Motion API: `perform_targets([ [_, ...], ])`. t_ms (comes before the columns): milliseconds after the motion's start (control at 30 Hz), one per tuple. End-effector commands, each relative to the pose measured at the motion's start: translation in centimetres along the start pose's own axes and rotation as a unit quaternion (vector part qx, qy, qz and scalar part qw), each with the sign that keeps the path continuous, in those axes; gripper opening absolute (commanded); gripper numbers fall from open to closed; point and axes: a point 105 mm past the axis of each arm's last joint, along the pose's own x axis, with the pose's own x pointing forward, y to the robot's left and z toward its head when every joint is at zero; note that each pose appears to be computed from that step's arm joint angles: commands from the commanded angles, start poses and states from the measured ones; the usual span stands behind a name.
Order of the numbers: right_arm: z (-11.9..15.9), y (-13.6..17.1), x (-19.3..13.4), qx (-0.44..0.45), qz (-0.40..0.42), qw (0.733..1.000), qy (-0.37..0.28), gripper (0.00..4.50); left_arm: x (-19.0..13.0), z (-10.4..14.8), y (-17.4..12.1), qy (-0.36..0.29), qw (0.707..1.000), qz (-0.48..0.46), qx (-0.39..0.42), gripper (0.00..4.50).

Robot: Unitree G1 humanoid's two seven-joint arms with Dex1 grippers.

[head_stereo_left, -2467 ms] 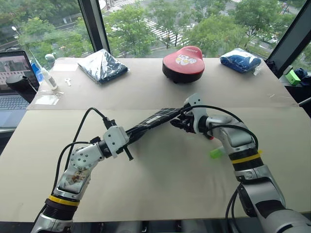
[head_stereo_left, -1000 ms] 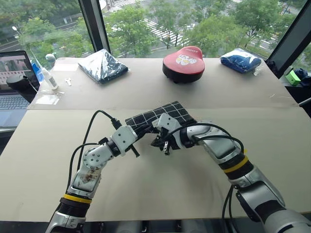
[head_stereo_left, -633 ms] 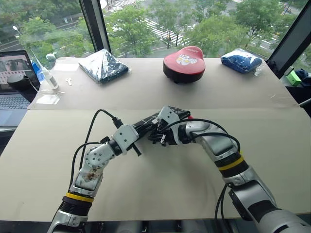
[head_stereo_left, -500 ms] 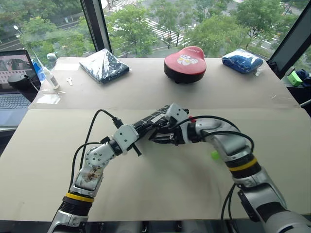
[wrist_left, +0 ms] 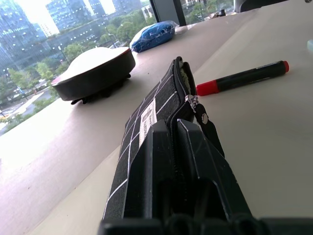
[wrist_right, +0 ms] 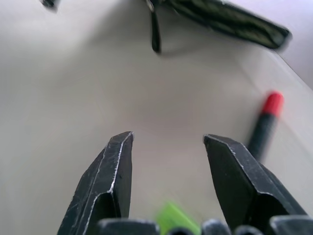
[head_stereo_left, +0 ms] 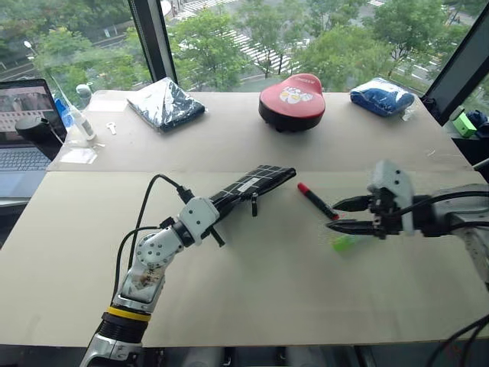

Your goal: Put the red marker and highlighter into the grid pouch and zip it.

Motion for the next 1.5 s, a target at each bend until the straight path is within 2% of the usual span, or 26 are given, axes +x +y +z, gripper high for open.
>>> perform_targets([
  [33,-1.1,-0.2,-0.4,-0.038,0.029,0.998,0.031,2.56,0.0,1.3,0.4,-0.029,1.000,0.011,0.005,0.00],
  [300,-4.5,-2.1,1.2,-0.074,0.059,0.990,0.107,2.56,-0.1,1.4,0.7,-0.033,0.999,0.016,0.006,0.00],
  [633,-6.6,-2.3,1.9,-0.096,0.111,0.977,0.157,2.56,-0.7,1.2,0.9,-0.030,0.999,0.022,0.008,0.00],
  [933,-7.6,-2.7,2.7,-0.095,0.117,0.972,0.180,2.56,-0.8,1.4,1.0,-0.030,0.999,0.026,0.012,0.00],
  [967,-7.6,-2.9,2.7,-0.093,0.111,0.972,0.184,2.05,-0.8,1.4,1.1,-0.030,0.999,0.027,0.012,0.00],
  [1000,-7.6,-2.6,2.6,-0.093,0.118,0.972,0.182,1.96,-0.8,1.4,1.1,-0.031,0.999,0.027,0.013,0.00],
  [1067,-7.3,-2.3,2.5,-0.090,0.125,0.973,0.171,1.21,-0.8,1.5,1.1,-0.031,0.999,0.027,0.013,0.00],
  [1100,-7.2,-2.2,2.5,-0.087,0.124,0.974,0.165,1.00,-0.9,1.5,1.1,-0.031,0.999,0.028,0.013,0.00],
  [1267,-7.1,-1.9,2.3,-0.077,0.118,0.978,0.156,0.99,-0.8,1.5,1.0,-0.033,0.999,0.025,0.014,0.00],
  [1367,-6.1,-1.8,1.7,-0.067,0.099,0.985,0.127,0.99,-0.6,1.6,1.0,-0.036,0.999,0.023,0.014,0.00],
  [1500,-1.2,-4.0,-0.5,-0.084,0.012,0.995,0.046,0.99,-0.6,1.7,1.0,-0.037,0.999,0.021,0.013,0.00],
])
